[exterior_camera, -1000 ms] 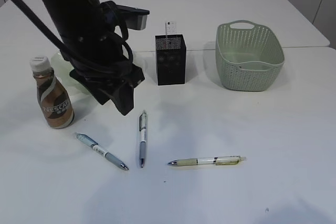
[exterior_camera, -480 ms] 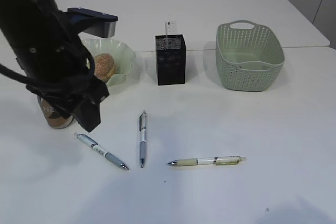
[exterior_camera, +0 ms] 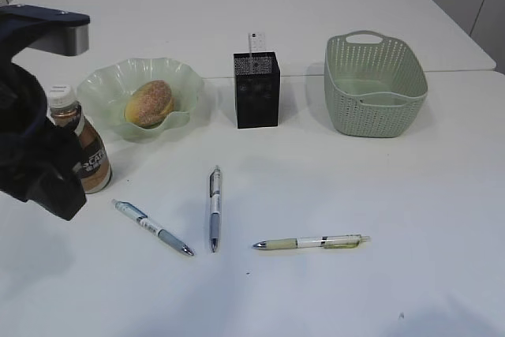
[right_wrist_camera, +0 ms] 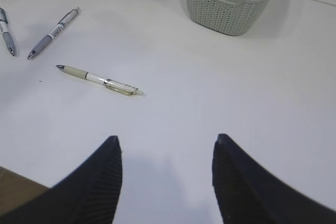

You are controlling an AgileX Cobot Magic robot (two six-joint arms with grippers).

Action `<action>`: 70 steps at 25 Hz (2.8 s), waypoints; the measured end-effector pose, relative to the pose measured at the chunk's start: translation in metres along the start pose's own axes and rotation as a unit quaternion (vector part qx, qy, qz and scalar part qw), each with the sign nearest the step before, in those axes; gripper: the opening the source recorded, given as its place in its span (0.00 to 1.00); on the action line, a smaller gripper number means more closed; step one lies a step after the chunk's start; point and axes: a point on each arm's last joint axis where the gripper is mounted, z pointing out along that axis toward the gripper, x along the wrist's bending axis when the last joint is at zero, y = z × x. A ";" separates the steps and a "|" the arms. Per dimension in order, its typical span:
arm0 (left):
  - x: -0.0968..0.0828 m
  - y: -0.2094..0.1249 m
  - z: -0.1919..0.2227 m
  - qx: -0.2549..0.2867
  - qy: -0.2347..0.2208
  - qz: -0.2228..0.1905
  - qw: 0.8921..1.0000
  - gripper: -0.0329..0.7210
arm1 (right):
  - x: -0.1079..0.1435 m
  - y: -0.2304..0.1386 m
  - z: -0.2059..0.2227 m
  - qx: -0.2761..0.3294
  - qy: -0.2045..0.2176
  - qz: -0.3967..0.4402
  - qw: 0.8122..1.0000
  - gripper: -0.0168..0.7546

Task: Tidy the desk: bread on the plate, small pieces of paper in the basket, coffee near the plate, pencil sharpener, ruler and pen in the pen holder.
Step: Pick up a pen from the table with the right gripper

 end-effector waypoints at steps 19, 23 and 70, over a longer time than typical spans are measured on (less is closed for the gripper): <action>-0.005 0.002 -0.003 -0.057 -0.044 -0.073 0.995 0.52 | 0.000 0.000 0.000 0.000 0.000 0.000 1.000 0.59; 0.002 0.000 -0.006 -0.061 -0.003 -0.055 0.997 0.51 | 0.000 0.000 0.000 0.000 0.000 0.000 1.000 0.59; 0.056 -0.141 -0.039 -0.284 0.093 0.025 0.954 0.50 | 0.007 0.065 0.051 0.047 0.029 -0.085 0.995 0.59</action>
